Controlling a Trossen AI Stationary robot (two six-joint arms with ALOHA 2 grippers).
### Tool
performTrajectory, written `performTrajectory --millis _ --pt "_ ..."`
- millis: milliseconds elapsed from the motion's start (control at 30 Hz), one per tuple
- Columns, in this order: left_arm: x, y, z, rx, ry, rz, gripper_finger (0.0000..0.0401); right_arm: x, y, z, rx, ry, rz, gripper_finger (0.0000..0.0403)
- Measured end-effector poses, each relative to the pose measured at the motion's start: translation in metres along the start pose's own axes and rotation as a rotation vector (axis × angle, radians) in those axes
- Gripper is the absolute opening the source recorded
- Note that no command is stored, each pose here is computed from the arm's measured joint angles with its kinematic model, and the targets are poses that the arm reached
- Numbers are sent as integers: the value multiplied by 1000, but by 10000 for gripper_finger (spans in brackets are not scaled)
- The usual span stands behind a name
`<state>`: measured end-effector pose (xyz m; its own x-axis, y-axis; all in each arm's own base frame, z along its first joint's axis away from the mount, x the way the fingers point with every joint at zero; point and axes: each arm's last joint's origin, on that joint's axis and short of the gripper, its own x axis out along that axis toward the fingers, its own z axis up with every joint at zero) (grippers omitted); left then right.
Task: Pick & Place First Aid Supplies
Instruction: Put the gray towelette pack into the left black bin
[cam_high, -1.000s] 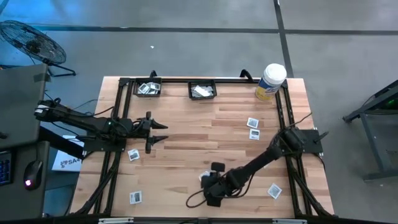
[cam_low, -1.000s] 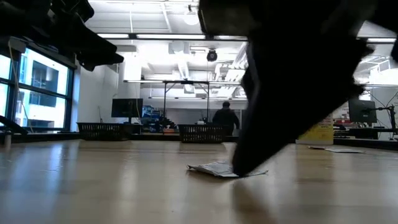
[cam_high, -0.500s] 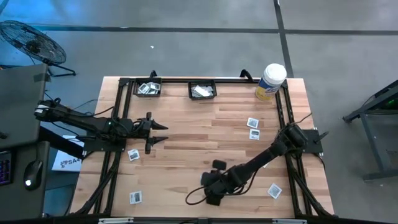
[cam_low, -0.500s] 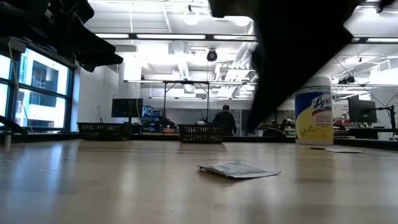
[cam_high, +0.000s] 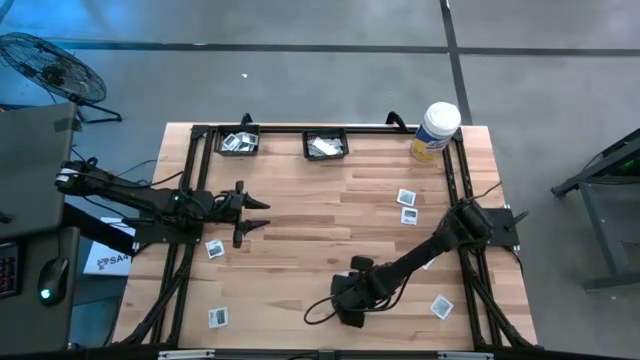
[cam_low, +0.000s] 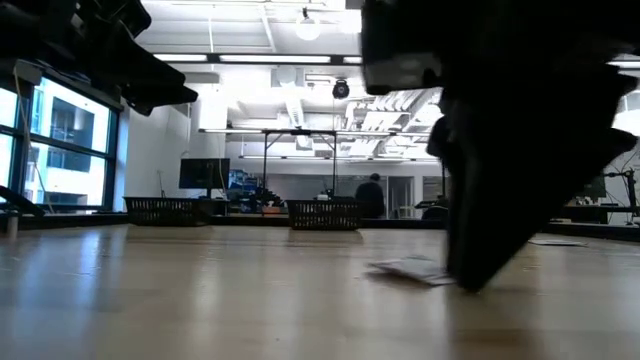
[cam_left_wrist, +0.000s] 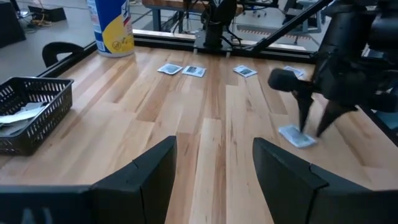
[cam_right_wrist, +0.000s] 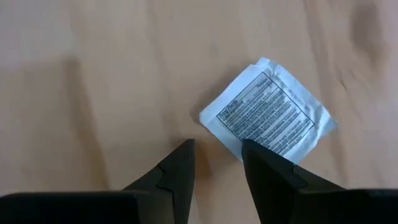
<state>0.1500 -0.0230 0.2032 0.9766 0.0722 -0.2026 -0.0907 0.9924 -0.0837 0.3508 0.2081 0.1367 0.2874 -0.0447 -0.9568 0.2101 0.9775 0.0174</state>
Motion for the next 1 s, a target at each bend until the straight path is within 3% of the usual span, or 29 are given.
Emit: performTrajectory --millis 167,333,467,700,867,1000 --pt "0 0 0 -19 0 0 207 -16 -10 -6 -41 103 -109 129" --pt "0 0 0 -22 -1 -1 207 -43 -14 -1 0 90 -149 129" --pt "0 0 0 -22 -1 -1 207 -43 -10 4 168 -10 -147 129" --pt "0 0 0 -22 -1 -1 207 -37 -1 13 543 -128 -7 123" --pt "0 0 0 -19 -1 -1 207 -28 1 20 583 -61 32 95" --pt "0 0 0 -19 0 -1 207 -13 -9 20 591 26 -13 85"
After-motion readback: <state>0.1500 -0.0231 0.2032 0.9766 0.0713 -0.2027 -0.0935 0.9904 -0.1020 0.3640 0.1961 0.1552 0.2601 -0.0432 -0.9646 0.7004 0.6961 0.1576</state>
